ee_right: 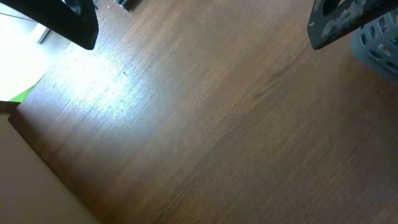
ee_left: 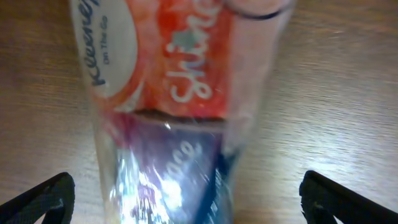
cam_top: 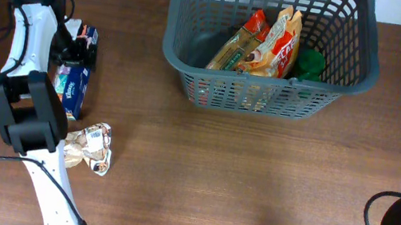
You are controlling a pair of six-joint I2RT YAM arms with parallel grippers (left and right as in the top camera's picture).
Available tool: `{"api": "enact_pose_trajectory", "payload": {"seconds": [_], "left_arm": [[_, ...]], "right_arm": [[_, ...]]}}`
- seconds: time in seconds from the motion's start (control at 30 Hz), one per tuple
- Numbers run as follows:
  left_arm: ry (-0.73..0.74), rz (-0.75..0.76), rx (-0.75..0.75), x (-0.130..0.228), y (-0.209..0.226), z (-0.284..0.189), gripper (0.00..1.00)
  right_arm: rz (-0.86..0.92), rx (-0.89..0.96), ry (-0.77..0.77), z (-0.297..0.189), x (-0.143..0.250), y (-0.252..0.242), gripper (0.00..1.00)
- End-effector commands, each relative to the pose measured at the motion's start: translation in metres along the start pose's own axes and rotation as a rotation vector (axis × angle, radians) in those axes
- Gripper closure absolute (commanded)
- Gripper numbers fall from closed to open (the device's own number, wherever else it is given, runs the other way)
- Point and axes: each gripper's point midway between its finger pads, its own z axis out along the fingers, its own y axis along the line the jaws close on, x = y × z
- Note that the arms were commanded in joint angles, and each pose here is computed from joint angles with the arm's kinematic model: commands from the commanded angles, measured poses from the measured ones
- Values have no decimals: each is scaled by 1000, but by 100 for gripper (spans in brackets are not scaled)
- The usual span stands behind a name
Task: Pack container
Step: 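Lower the left gripper onto the blue Kleenex box and grasp it, then lift the Kleenex box and lower it into the basket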
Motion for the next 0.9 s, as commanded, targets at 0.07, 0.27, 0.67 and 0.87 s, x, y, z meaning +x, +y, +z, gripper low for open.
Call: {"api": "enact_pose_trajectory", "payload": {"seconds": [0.07,0.27,0.67,0.87], "left_arm": [[64,10,9,6,6,28,1],[49,9,7,2,6,31,1],[92,-49,51,7,-2,49,98],[28,-49,132,-9,-15,20,98]], "right_arm": [[15,18,-1,1,-1,-4,1],[15,18,-1,1,-1,-4,1],[16,18,-1,1,-1,-4,1],[15,18,-1,1,-1,-4,1]]}}
